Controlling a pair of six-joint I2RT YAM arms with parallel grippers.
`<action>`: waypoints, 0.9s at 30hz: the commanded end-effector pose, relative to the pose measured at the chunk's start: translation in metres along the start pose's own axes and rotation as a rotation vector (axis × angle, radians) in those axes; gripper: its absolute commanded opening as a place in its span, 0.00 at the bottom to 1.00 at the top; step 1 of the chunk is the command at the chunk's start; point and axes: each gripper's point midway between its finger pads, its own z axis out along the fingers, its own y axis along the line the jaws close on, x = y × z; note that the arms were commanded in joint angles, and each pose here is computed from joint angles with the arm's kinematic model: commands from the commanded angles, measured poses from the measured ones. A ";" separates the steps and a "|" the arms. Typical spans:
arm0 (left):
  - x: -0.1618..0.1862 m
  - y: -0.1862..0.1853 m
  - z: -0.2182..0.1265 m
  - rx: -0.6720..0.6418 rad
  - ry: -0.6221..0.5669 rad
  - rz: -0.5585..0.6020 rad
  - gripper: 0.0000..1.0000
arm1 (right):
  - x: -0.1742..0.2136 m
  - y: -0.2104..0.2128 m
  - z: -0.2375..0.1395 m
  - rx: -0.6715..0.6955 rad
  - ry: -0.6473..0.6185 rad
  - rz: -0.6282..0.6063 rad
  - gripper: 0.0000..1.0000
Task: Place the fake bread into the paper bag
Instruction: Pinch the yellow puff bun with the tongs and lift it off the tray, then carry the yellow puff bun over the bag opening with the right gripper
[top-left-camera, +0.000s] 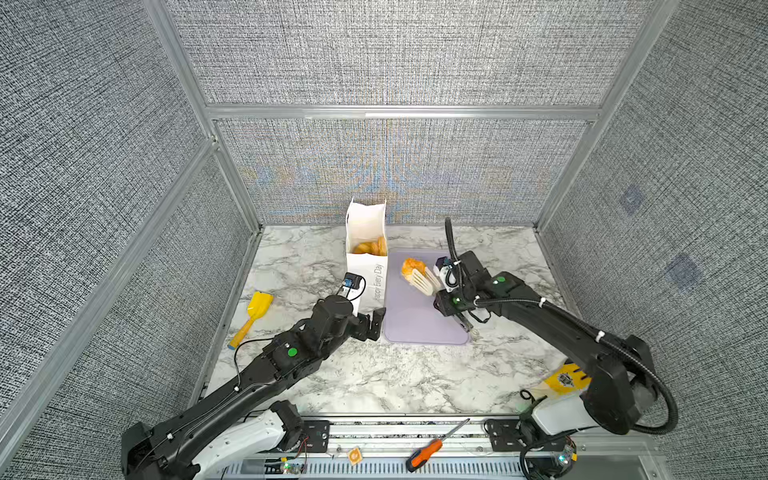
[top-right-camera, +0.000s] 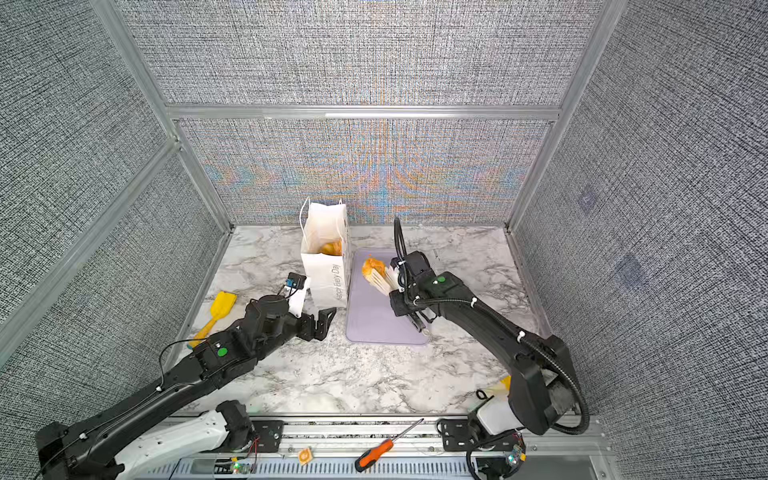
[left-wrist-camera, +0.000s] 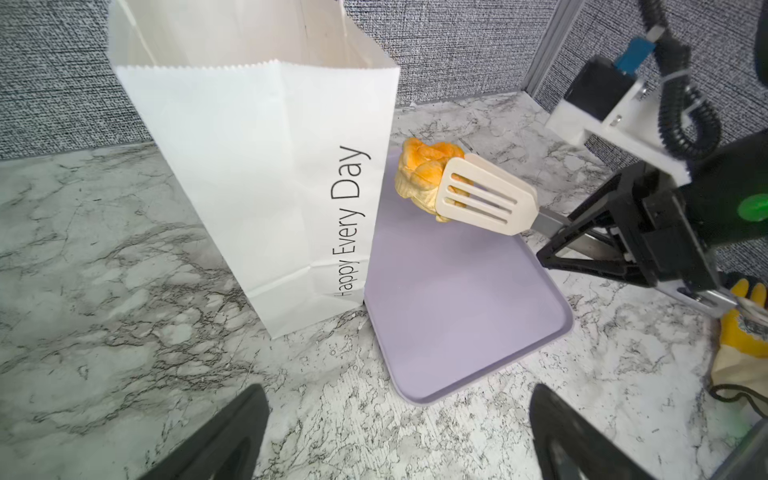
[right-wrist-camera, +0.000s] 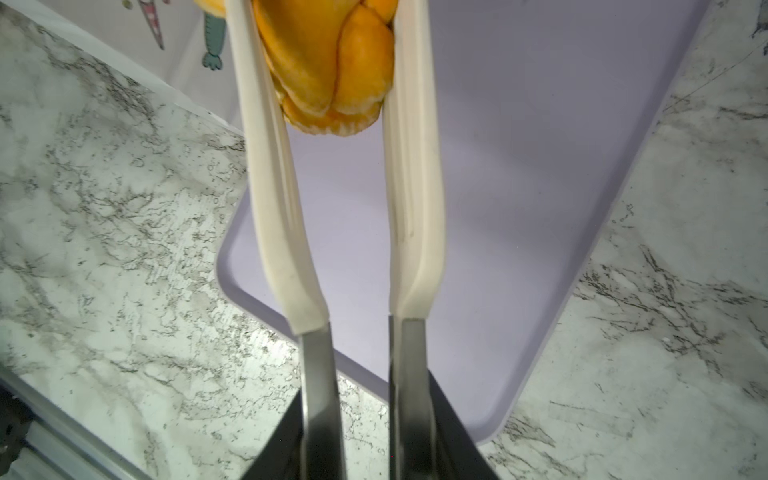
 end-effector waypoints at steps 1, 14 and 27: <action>-0.004 -0.004 -0.003 0.022 0.004 0.048 0.99 | -0.008 0.008 -0.010 -0.025 -0.047 0.023 0.36; -0.039 -0.003 -0.022 0.023 -0.023 0.111 0.99 | -0.015 0.024 -0.065 -0.077 -0.166 0.043 0.36; -0.069 0.005 -0.037 -0.006 -0.056 0.126 0.99 | -0.029 0.044 -0.122 -0.106 -0.284 0.022 0.36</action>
